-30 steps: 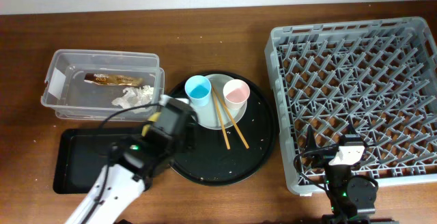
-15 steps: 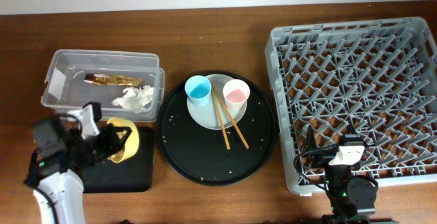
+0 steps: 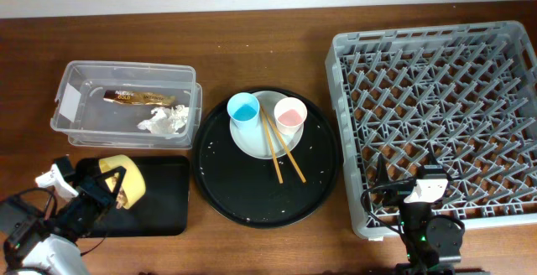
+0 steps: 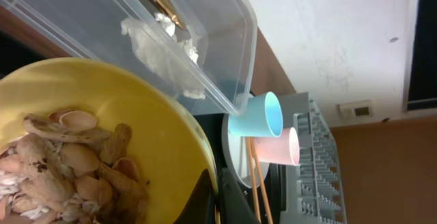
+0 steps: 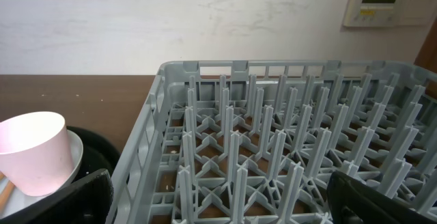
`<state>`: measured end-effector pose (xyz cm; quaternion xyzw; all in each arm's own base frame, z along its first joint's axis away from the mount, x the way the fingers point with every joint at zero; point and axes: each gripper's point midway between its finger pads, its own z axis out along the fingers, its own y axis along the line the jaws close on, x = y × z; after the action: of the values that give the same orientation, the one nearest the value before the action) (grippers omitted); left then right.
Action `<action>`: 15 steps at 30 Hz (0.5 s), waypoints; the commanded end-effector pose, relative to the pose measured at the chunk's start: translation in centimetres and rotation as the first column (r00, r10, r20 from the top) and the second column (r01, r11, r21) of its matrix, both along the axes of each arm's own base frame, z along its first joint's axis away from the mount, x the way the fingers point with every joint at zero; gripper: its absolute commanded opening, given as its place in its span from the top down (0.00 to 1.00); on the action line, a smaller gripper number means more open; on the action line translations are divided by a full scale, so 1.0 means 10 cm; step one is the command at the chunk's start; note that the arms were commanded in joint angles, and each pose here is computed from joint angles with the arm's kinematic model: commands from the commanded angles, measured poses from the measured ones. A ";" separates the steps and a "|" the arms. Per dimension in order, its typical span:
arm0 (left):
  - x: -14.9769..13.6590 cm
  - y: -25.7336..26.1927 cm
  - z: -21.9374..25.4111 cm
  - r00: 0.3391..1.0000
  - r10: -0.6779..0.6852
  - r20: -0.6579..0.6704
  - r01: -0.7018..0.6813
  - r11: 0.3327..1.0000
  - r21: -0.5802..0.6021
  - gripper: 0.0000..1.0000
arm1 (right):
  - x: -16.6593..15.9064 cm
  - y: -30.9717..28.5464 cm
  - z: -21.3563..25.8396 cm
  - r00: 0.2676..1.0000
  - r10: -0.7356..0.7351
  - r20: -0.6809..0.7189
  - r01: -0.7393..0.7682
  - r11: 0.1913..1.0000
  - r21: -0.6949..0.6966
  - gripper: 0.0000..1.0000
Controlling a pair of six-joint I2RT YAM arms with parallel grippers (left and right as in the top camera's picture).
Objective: Sort waste into correct bins and load items into the dishwasher rack
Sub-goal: 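Tip the yellow bowl over the black tray to dump shells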
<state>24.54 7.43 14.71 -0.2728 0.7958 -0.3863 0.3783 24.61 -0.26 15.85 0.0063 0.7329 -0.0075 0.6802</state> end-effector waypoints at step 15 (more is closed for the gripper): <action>0.01 0.02 0.13 0.992 -0.024 0.124 0.022 1.000 0.018 1.00 | 0.00 -0.04 -0.03 1.000 -0.020 -0.004 0.020 1.000 0.005 0.02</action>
<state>24.53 8.33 14.83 -0.2615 0.7930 -0.3737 0.4039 24.61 -0.26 15.85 0.0063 0.7329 -0.0075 0.6802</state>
